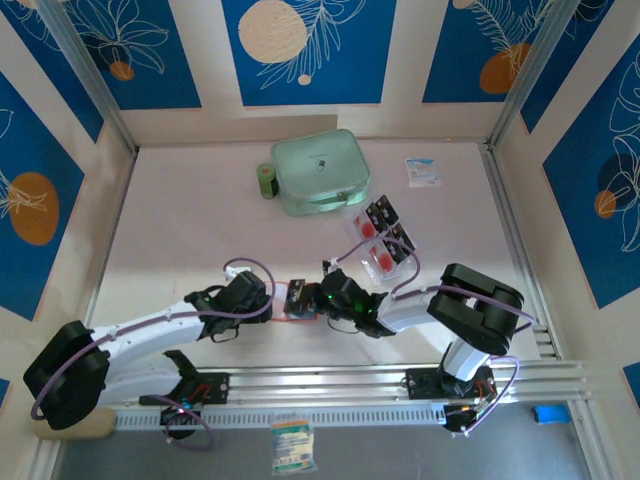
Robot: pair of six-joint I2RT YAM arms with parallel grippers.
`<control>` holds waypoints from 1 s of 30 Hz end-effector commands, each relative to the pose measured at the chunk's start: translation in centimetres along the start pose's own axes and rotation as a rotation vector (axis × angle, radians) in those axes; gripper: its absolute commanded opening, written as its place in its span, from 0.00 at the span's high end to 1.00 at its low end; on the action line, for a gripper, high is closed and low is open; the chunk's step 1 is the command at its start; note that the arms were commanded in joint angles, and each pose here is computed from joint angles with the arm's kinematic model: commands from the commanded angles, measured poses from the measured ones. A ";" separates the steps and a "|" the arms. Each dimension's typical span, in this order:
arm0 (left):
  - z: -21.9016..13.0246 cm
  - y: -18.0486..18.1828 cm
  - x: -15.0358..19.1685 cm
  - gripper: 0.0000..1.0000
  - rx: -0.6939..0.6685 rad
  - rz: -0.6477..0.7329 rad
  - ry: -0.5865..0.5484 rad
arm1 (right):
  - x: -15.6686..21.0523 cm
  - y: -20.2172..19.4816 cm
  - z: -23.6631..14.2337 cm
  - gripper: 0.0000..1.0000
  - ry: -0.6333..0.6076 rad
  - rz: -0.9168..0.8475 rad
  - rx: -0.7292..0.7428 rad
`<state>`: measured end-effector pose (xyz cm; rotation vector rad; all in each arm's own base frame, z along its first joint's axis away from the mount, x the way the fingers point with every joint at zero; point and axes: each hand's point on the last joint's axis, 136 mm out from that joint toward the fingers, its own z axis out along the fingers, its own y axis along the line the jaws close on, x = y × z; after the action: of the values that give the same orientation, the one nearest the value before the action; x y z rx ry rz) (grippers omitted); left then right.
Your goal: Put the credit cards into the card holder
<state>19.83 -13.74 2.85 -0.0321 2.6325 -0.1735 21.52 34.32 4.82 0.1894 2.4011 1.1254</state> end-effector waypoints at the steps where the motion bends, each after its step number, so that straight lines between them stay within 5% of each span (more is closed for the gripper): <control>1: 0.0 0.6 0.3 0.16 -0.010 -0.020 0.007 | 0.2 -0.5 0.2 1.00 -0.012 0.009 0.015; 30: 0.7 0.0 -1.3 0.16 -0.064 0.021 0.013 | 1.2 -0.8 1.2 1.00 0.020 0.020 0.012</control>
<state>20.59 -13.98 2.39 -0.0249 2.6622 -0.1200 21.29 35.01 4.00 0.2042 2.4051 1.1529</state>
